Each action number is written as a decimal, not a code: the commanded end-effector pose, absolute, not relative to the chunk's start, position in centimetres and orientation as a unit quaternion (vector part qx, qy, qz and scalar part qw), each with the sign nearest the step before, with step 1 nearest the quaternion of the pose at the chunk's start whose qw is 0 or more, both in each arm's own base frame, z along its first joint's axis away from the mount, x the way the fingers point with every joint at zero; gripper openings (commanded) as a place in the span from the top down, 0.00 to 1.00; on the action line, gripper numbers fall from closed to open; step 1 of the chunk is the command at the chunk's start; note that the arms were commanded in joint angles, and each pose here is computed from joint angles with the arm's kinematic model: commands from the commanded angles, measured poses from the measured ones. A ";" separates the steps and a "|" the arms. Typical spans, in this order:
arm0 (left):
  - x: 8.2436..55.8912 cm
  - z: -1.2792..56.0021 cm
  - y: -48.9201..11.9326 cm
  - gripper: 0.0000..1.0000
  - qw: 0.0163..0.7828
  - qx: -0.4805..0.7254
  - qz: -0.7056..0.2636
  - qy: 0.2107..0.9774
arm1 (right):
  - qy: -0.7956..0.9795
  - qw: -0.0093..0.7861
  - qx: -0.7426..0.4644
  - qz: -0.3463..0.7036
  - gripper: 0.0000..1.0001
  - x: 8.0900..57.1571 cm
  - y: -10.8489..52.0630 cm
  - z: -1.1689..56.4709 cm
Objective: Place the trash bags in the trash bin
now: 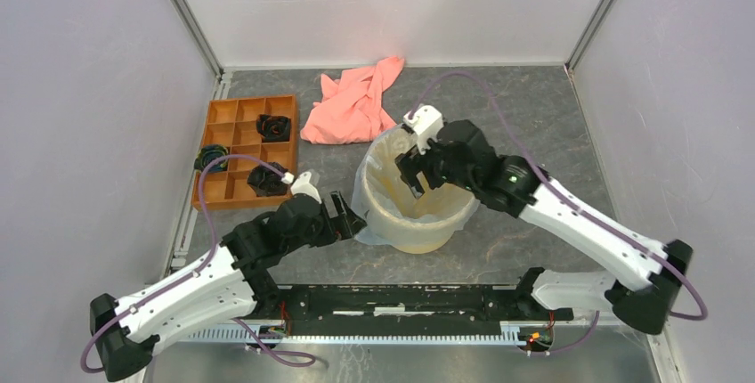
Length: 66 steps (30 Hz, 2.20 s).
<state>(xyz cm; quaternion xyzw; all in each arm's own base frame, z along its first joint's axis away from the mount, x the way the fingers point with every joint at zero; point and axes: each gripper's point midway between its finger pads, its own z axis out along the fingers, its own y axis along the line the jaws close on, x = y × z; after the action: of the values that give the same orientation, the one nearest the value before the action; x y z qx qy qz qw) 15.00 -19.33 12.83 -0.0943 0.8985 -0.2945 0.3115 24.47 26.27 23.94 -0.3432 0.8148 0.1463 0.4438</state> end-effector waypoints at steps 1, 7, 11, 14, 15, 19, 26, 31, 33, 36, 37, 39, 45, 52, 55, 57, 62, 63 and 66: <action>16.1 14.7 -23.1 0.00 0.334 -0.039 -0.367 0.867 | 0.787 0.508 -0.315 0.154 0.10 24.0 24.2 29.4; 17.7 15.4 -24.9 0.00 0.403 0.066 -0.376 0.832 | 0.746 0.565 -0.304 0.179 0.04 22.7 22.5 31.9; 19.5 16.9 -24.9 0.00 0.480 0.115 -0.358 0.792 | 0.732 0.584 -0.304 0.176 0.02 22.2 21.6 32.5; 20.2 18.2 -25.9 0.00 0.511 0.150 -0.362 0.765 | 0.718 0.598 -0.313 0.170 0.02 21.8 20.8 32.9; 20.2 18.5 -26.5 0.00 0.517 0.166 -0.369 0.754 | 0.715 0.603 -0.312 0.167 0.02 21.7 20.4 33.0; 20.8 18.9 -29.2 0.00 0.528 0.222 -0.381 0.725 | 0.703 0.621 -0.307 0.160 0.02 21.2 19.1 33.1; 22.3 19.1 -34.7 0.01 0.520 0.300 -0.407 0.689 | 0.689 0.641 -0.300 0.157 0.02 20.0 17.2 34.1; 24.5 19.9 -39.5 0.02 0.528 0.313 -0.424 0.666 | 0.687 0.652 -0.285 0.146 0.02 19.5 15.5 34.3; 25.3 19.2 -42.1 0.02 0.521 0.322 -0.431 0.663 | 0.687 0.656 -0.279 0.142 0.02 19.3 14.9 34.4; 25.9 19.0 -46.5 0.02 0.508 0.345 -0.449 0.649 | 0.685 0.665 -0.265 0.133 0.02 19.1 13.9 34.9; 26.1 18.8 -48.1 0.02 0.504 0.350 -0.454 0.646 | 0.684 0.669 -0.260 0.131 0.02 19.1 13.5 35.1; 25.9 18.7 -51.3 0.02 0.493 0.361 -0.472 0.635 | 0.681 0.677 -0.247 0.129 0.02 18.9 12.8 35.7; 24.4 18.4 -55.6 0.02 0.494 0.371 -0.468 0.632 | 0.670 0.700 -0.216 0.119 0.02 18.5 10.8 37.1; 24.5 17.6 -49.5 0.02 0.499 0.325 -0.426 0.681 | 0.665 0.709 -0.209 0.107 0.02 18.5 10.0 37.5; 25.9 17.6 -47.2 0.02 0.509 0.290 -0.412 0.698 | 0.660 0.713 -0.208 0.113 0.02 18.4 10.1 37.6; 27.5 17.4 -46.8 0.03 0.514 0.273 -0.401 0.707 | 0.659 0.714 -0.206 0.115 0.02 18.3 10.1 37.6; 31.1 17.0 -50.0 0.05 0.523 0.276 -0.388 0.707 | 0.662 0.712 -0.200 0.119 0.02 17.9 9.6 37.7; 31.9 17.0 -50.8 0.05 0.526 0.276 -0.389 0.704 | 0.663 0.712 -0.197 0.121 0.02 17.8 9.5 37.8; 33.9 18.4 -54.1 0.08 0.542 0.275 -0.404 0.684 | 0.663 0.714 -0.187 0.125 0.02 17.4 8.9 38.1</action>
<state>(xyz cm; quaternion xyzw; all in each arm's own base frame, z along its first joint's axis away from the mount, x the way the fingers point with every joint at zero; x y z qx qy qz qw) 31.59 -50.65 16.34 0.2778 0.7109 -0.3928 0.5129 17.89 10.07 36.79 -0.2157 0.6688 0.1191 0.7014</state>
